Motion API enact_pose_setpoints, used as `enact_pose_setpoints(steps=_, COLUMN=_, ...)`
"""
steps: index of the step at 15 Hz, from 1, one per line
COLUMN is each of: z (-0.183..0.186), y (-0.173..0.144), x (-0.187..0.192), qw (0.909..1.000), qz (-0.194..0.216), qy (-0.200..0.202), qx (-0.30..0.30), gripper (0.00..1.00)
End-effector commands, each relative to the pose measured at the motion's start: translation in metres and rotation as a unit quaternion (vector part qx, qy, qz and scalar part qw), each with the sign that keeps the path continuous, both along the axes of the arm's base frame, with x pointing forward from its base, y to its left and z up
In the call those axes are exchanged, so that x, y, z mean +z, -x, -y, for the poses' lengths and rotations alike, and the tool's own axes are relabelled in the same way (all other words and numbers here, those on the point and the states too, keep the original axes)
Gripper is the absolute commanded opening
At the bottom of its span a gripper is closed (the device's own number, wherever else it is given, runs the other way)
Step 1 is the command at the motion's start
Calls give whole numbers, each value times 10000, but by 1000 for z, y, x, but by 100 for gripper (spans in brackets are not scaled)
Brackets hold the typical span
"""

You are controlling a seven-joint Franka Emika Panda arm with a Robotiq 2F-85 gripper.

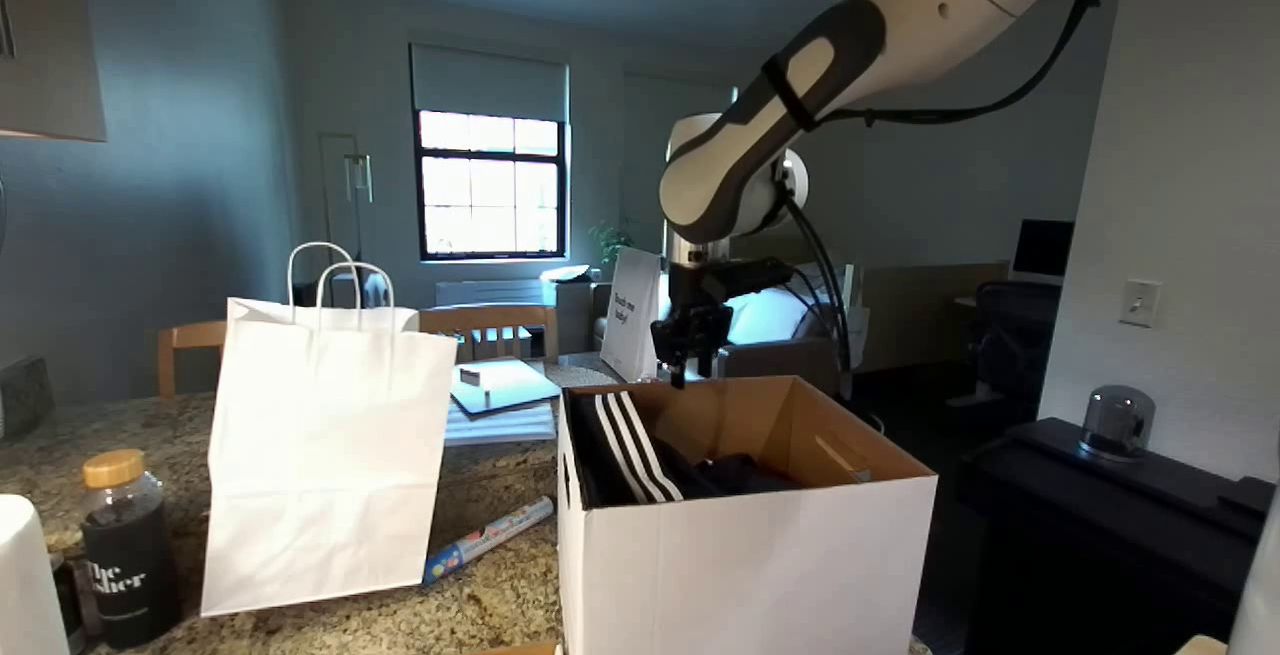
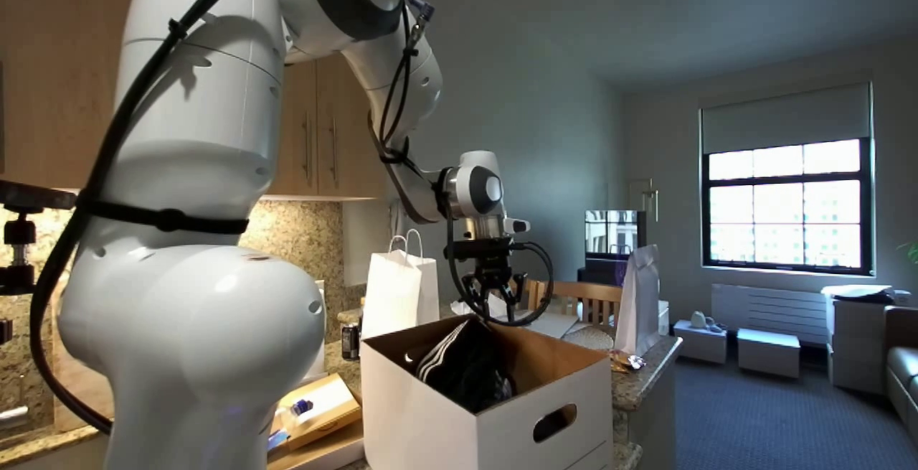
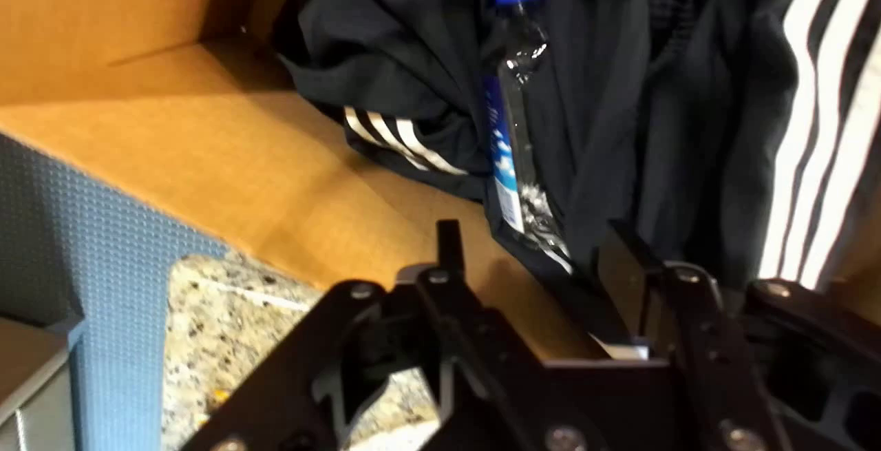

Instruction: Remove three bottles from the box

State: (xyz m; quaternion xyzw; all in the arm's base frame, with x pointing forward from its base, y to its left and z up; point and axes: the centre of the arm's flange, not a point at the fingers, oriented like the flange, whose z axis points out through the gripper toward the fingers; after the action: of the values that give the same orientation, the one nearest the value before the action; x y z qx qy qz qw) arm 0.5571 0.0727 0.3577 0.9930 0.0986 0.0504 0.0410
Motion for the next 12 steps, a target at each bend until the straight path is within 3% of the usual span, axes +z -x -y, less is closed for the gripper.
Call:
enact_pose_setpoints(steps=1, z=28, y=-8, x=-53, qw=9967, qz=-629, qy=279, qx=-431, gripper=85)
enact_pose_setpoints(steps=3, z=33, y=-8, x=-85, qw=9941, qz=-942, qy=349, qx=-415, gripper=98)
enact_pose_setpoints(steps=6, z=26, y=-13, x=-133, qw=9908, qz=-1248, qy=446, qx=-267, gripper=100)
enact_pose_setpoints(steps=9, z=10, y=-27, x=-165, qw=9917, qz=-1137, qy=584, qx=-100, gripper=100)
enact_pose_setpoints(steps=12, z=-6, y=-50, x=-174, qw=9935, qz=-784, qy=824, qx=87, gripper=100)
